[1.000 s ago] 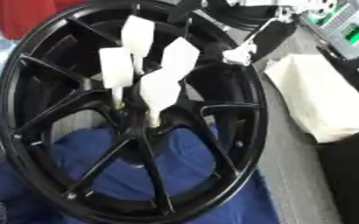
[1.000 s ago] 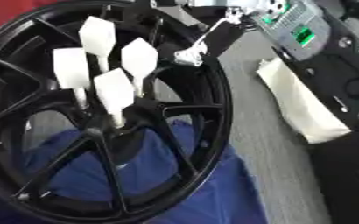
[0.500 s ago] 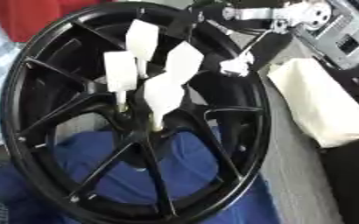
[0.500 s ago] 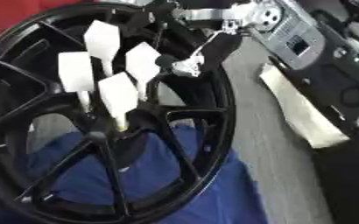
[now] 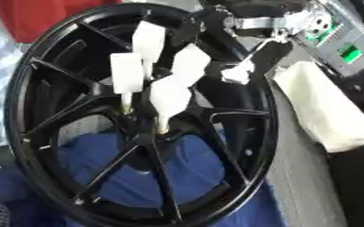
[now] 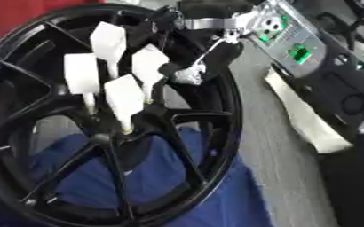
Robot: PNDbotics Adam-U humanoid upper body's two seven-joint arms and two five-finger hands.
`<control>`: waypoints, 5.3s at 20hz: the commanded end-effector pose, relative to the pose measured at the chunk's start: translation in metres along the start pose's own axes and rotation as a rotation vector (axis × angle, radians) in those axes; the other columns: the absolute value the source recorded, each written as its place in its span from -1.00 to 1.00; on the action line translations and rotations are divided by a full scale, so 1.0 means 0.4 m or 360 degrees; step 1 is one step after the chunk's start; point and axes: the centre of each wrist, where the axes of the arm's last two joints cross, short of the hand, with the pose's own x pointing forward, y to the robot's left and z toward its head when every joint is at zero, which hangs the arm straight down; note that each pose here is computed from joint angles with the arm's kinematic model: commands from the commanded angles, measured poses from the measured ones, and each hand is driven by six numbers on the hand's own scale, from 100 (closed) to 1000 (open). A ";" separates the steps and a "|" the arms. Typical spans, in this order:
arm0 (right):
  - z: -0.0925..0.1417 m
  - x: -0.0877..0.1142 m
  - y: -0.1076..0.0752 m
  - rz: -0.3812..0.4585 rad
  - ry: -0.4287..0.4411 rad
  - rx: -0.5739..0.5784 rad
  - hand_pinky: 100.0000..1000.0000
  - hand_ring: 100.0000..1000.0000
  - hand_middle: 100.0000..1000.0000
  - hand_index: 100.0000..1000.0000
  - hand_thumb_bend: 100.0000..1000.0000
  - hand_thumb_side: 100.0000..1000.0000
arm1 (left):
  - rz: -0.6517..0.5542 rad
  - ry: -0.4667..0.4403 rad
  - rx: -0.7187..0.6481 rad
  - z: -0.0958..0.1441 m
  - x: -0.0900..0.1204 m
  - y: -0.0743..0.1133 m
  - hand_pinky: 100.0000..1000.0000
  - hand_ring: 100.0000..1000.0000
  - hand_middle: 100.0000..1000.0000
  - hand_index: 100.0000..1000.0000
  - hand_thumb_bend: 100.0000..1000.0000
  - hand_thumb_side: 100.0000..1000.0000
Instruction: Pull the pin out of the wheel hub.
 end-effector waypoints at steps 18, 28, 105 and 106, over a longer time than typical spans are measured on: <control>-0.007 -0.004 -0.012 0.0431 -0.0288 0.0506 1.00 0.71 0.29 0.76 -1.00 0.01 | 0.0011 -0.0055 -0.0015 -0.010 0.021 -0.003 0.34 0.15 0.00 0.38 -1.00 0.18; 0.011 -0.001 -0.003 0.0459 -0.0255 0.0554 1.00 0.68 0.10 0.76 -1.00 0.07 | 0.0014 -0.0055 -0.0010 -0.011 0.022 -0.004 0.34 0.15 -0.01 0.37 -1.00 0.18; 0.584 0.238 0.340 -0.0406 0.1158 -0.0515 1.00 0.92 1.00 1.00 -1.00 -0.56 | -0.0058 -0.0016 0.0201 0.004 0.007 0.036 0.34 0.14 -0.01 0.36 -1.00 0.12; 0.587 0.239 0.347 -0.0412 0.1199 -0.0515 1.00 0.92 1.00 1.00 -1.00 -0.57 | -0.0057 -0.0014 0.0201 0.005 0.007 0.036 0.34 0.14 -0.01 0.36 -1.00 0.12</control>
